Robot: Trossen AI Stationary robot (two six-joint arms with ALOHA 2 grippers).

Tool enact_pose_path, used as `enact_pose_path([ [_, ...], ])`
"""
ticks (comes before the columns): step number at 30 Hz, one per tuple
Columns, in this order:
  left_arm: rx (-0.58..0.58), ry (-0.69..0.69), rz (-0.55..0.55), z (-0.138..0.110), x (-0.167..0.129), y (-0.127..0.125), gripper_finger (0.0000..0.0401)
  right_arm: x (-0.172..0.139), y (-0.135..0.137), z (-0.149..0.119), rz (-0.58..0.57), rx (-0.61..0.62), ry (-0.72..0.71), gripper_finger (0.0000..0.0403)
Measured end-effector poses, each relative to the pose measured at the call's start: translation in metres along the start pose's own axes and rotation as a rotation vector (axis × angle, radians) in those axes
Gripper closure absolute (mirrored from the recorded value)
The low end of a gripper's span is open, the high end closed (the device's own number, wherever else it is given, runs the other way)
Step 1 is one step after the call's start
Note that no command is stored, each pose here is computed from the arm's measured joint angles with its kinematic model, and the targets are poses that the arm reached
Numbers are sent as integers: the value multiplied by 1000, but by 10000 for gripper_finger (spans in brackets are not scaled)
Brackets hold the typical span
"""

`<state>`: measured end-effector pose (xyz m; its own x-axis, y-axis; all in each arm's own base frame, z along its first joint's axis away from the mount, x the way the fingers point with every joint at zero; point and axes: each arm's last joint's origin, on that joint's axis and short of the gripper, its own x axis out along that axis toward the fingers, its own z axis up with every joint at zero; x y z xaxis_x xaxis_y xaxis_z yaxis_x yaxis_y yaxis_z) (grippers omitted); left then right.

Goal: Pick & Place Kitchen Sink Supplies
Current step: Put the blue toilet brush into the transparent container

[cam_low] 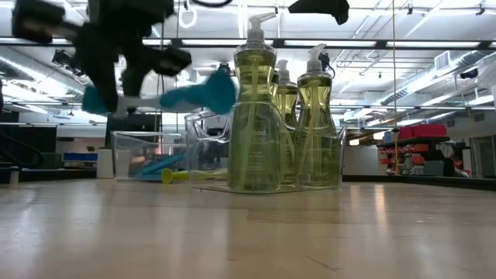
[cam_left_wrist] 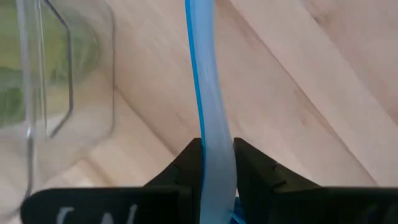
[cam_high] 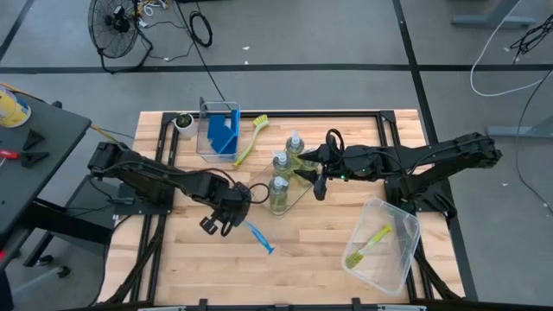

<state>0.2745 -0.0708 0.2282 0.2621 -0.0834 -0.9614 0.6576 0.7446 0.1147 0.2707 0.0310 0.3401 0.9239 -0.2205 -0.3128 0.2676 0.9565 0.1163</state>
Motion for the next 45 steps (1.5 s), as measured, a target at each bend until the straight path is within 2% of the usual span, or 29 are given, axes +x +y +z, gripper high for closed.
enact_pose_path([
  [3, 33, 43, 7, 7, -24, 1, 329, 0, 1, 1, 20, -4, -2, 172],
  [11, 46, 66, 149, 24, -97, 13, 329, 0, 4, 7, 87, -50, -56, 172],
  [18, 131, 55, 434, 33, -158, 24, 329, -2, 7, 17, 132, -14, -152, 172],
  [22, 213, 71, 586, 35, -182, 32, 329, -3, 7, 22, 155, 117, -203, 172],
  [26, 286, 105, 681, 34, -195, 41, 329, -2, 6, 26, 230, 254, -201, 172],
  [31, 414, 126, 746, 37, -198, 53, 329, -1, 3, 27, 327, 369, -160, 172],
  [40, 566, 114, 910, 55, -200, 78, 329, 0, 0, 25, 335, 409, -122, 172],
  [45, 631, 126, 930, 60, -196, 85, 328, 1, 0, 22, 341, 453, -83, 172],
])
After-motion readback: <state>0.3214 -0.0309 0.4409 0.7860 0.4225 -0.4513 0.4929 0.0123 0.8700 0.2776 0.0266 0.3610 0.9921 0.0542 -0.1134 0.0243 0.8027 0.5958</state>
